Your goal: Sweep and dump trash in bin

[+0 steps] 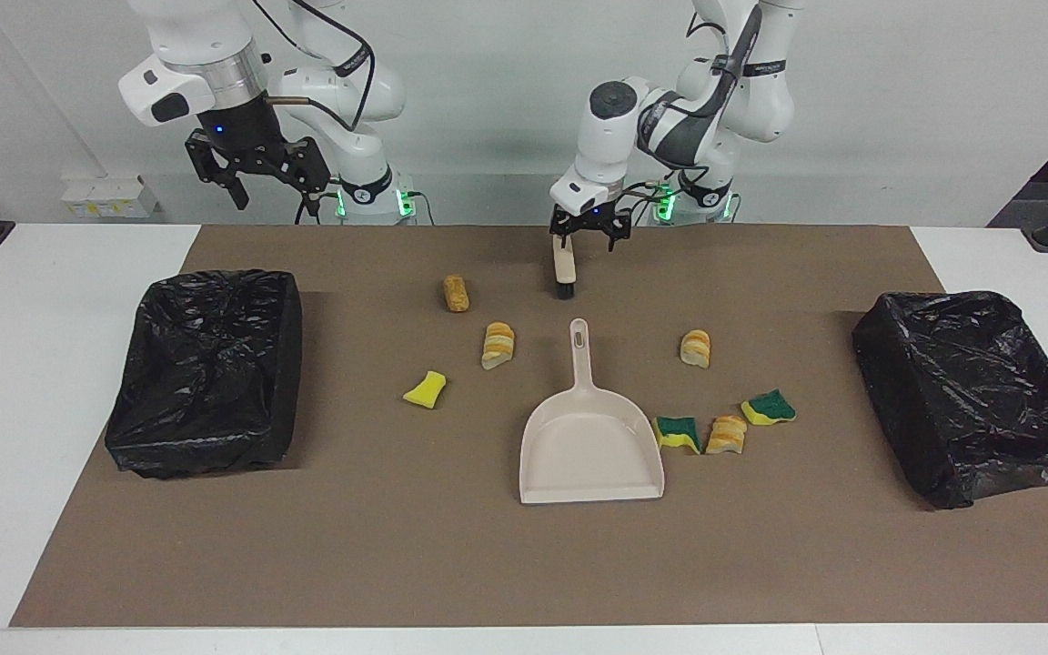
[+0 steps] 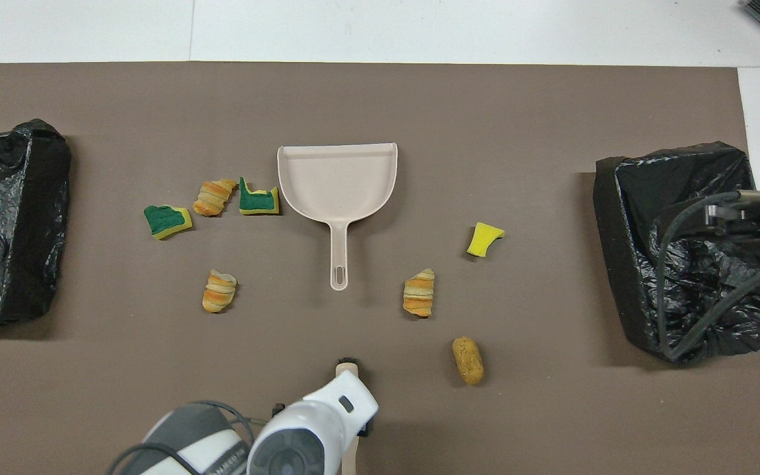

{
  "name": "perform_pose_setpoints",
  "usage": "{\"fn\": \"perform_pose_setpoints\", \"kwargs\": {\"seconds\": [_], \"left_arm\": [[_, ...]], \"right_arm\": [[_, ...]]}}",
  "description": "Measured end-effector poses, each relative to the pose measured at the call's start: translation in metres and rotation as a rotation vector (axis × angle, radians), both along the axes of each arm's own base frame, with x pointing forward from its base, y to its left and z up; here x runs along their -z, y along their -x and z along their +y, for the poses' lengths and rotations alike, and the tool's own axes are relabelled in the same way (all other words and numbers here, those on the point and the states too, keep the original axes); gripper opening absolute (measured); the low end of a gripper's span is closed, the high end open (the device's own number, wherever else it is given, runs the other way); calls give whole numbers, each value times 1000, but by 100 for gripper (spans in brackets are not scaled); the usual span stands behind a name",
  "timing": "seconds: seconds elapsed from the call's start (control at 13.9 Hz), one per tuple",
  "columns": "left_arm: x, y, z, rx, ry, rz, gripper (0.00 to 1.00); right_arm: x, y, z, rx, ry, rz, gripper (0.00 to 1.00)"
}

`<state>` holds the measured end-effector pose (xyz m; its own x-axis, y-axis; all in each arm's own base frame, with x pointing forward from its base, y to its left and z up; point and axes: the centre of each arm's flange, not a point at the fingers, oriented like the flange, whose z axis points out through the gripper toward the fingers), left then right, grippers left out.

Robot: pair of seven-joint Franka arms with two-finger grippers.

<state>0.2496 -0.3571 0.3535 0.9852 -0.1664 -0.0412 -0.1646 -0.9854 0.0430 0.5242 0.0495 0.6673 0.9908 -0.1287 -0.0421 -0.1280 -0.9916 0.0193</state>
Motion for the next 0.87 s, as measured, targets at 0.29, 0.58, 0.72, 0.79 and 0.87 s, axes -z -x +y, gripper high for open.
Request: {"fn": "perform_pose_setpoints", "kwargs": {"seconds": [0.29,0.58,0.72,0.79,0.87], "left_arm": [[9,69,-28,-3,23,-15,100],[10,94,-27,-17,19,-11,92],[12,95,-23,-22,17,-9,89],[14,95,-21,-24,15,-8,81],[14,94,-21,-25,13,-7,81]], "right_arm": [[1,2,-2,4,1,16,100],[2,0,0,0,-1,4,100],[14,-9,27,-37,-7,-37,100],[28,-15,52,-39,-10,-52,100],[44,-21,82,-32,-15,-63,100]]}}
